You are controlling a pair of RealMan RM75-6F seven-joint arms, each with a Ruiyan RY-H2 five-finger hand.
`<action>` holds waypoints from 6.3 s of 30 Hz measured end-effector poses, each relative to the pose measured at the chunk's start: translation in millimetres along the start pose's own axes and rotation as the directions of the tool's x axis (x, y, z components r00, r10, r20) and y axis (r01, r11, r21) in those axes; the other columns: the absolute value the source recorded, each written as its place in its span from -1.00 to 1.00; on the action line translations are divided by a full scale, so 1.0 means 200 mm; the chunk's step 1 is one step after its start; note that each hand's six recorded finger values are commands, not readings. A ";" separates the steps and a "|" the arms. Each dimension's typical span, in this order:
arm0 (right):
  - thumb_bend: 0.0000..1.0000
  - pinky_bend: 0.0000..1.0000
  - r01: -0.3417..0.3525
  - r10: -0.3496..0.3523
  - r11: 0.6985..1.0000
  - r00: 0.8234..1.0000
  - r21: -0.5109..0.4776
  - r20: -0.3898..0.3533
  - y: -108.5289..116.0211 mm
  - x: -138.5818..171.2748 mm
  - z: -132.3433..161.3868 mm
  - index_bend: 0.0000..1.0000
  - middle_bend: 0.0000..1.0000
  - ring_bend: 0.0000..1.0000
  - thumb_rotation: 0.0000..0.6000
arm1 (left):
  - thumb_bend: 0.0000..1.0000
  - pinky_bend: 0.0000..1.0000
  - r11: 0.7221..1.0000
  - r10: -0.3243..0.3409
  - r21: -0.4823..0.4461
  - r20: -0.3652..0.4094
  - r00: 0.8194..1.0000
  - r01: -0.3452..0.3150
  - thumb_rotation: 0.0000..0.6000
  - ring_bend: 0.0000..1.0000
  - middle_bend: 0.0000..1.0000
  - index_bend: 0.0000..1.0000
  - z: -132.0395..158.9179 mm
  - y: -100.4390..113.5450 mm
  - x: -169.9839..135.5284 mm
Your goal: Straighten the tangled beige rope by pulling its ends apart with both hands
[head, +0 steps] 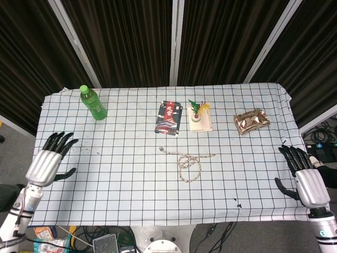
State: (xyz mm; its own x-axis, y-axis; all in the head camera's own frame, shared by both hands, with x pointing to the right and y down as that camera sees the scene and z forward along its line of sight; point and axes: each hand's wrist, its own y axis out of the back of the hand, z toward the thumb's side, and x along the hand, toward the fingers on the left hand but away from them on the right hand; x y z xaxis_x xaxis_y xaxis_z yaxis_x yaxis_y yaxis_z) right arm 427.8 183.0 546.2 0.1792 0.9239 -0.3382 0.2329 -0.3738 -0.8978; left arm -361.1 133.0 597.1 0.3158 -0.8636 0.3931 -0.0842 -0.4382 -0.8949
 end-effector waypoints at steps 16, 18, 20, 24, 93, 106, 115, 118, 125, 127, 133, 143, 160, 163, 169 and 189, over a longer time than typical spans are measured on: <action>-0.43 -1.00 -0.035 0.035 0.999 0.999 0.034 -0.004 -0.03 -0.05 0.06 -1.00 -0.87 -1.00 1.00 | -0.48 -1.00 0.969 -0.189 -0.088 0.335 0.923 0.231 1.00 -0.91 -0.63 -0.24 0.72 -0.31 0.79; -0.43 -1.00 -0.039 0.039 0.999 0.999 0.035 -0.003 -0.03 -0.06 0.06 -1.00 -0.87 -1.00 1.00 | -0.49 -1.00 0.963 -0.213 -0.085 0.348 0.913 0.257 1.00 -0.91 -0.63 -0.23 0.80 -0.37 0.84; -0.43 -1.00 -0.042 0.042 0.998 0.999 0.035 -0.001 -0.03 -0.06 0.06 -1.00 -0.87 -1.00 1.00 | -0.48 -1.00 0.957 -0.234 -0.083 0.357 0.905 0.280 1.00 -0.91 -0.63 -0.23 0.86 -0.42 0.88; -0.43 -1.00 -0.046 0.046 0.998 0.999 0.037 0.000 -0.04 -0.07 0.07 -1.00 -0.87 -1.00 1.00 | -0.48 -1.00 0.948 -0.262 -0.077 0.365 0.893 0.309 1.00 -0.94 -0.64 -0.17 0.97 -0.51 0.92; -0.41 -1.00 -0.102 0.105 0.994 0.991 0.037 -0.083 -0.06 -0.15 0.14 -0.95 -0.81 -1.00 1.00 | -0.14 -1.00 0.980 -0.199 0.021 0.224 0.954 0.199 1.00 -1.00 -0.78 0.16 0.89 -0.65 0.93; -0.40 -1.00 -0.263 0.288 0.955 0.930 0.135 -0.227 -0.31 -0.43 0.38 -0.54 -0.70 -1.00 1.00 | -0.15 -1.00 0.985 -0.171 0.014 0.158 0.972 0.171 1.00 -1.00 -0.78 0.17 0.59 -0.58 0.61; -0.41 -1.00 -0.297 0.336 0.934 0.917 0.197 -0.214 -0.54 -0.64 0.50 -0.33 -0.64 -1.00 1.00 | -0.15 -1.00 0.989 -0.147 0.019 0.163 0.976 0.145 1.00 -1.00 -0.78 0.17 0.55 -0.54 0.51; -0.41 -1.00 -0.291 0.334 0.932 0.920 0.215 -0.206 -0.62 -0.69 0.54 -0.26 -0.63 -1.00 1.00 | -0.15 -1.00 0.990 -0.144 0.017 0.166 0.976 0.143 1.00 -1.00 -0.78 0.17 0.55 -0.54 0.49; -0.44 -1.00 -0.282 0.325 0.927 0.933 0.246 -0.154 -0.80 -0.82 0.59 -0.16 -0.62 -1.00 1.00 | -0.15 -1.00 0.990 -0.138 0.009 0.174 0.975 0.138 1.00 -1.00 -0.78 0.17 0.55 -0.53 0.49; -0.44 -1.00 -0.285 0.326 0.926 0.934 0.248 -0.143 -0.84 -0.84 0.61 -0.14 -0.62 -1.00 1.00 | -0.15 -1.00 0.990 -0.139 0.009 0.174 0.975 0.140 1.00 -1.00 -0.78 0.17 0.55 -0.53 0.49; -0.44 -1.00 -0.295 0.333 0.919 0.936 0.261 -0.117 -0.94 -0.89 0.63 -0.08 -0.59 -1.00 1.00 | -0.15 -1.00 0.990 -0.137 0.006 0.176 0.975 0.139 1.00 -1.00 -0.78 0.17 0.55 -0.53 0.49; -0.45 -1.00 -0.291 0.317 0.930 0.944 0.226 -0.091 -1.00 -0.93 0.61 0.03 -0.56 -1.00 1.00 | -0.15 -1.00 0.990 -0.142 0.002 0.170 0.975 0.144 1.00 -1.00 -0.78 0.17 0.54 -0.55 0.49; -0.36 -1.00 -0.315 0.338 0.922 0.939 0.225 -0.068 -1.05 -0.94 0.59 0.07 -0.56 -1.00 1.00 | -0.15 -1.00 0.989 -0.144 0.002 0.174 0.974 0.145 1.00 -1.00 -0.78 0.17 0.54 -0.56 0.49; -0.31 -1.00 -0.320 0.342 0.920 0.937 0.226 -0.067 -1.05 -0.94 0.59 0.09 -0.56 -1.00 1.00 | -0.15 -1.00 0.989 -0.144 0.002 0.174 0.974 0.146 1.00 -1.00 -0.78 0.17 0.54 -0.56 0.49; -0.20 -1.00 -0.311 0.333 0.923 0.940 0.225 -0.069 -1.05 -0.94 0.60 0.19 -0.54 -1.00 1.00 | -0.15 -1.00 0.989 -0.142 -0.004 0.170 0.975 0.145 1.00 -1.00 -0.78 0.17 0.53 -0.57 0.48; -0.19 -1.00 -0.179 0.186 0.974 0.982 0.136 -0.041 -0.62 -0.81 0.45 0.31 -0.51 -1.00 1.00 | -0.15 -1.00 0.990 -0.017 -0.142 0.000 1.000 0.017 1.00 -1.00 -0.78 0.17 0.13 -0.41 0.32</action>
State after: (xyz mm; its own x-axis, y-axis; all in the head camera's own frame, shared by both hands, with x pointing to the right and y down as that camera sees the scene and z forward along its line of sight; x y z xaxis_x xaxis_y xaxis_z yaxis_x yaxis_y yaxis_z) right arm 282.9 87.2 687.1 0.2587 0.8340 -0.4874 0.0651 -0.5185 -0.8526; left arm -310.0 119.9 689.7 0.3172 -0.8561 0.4081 -0.2120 -0.4834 -0.8493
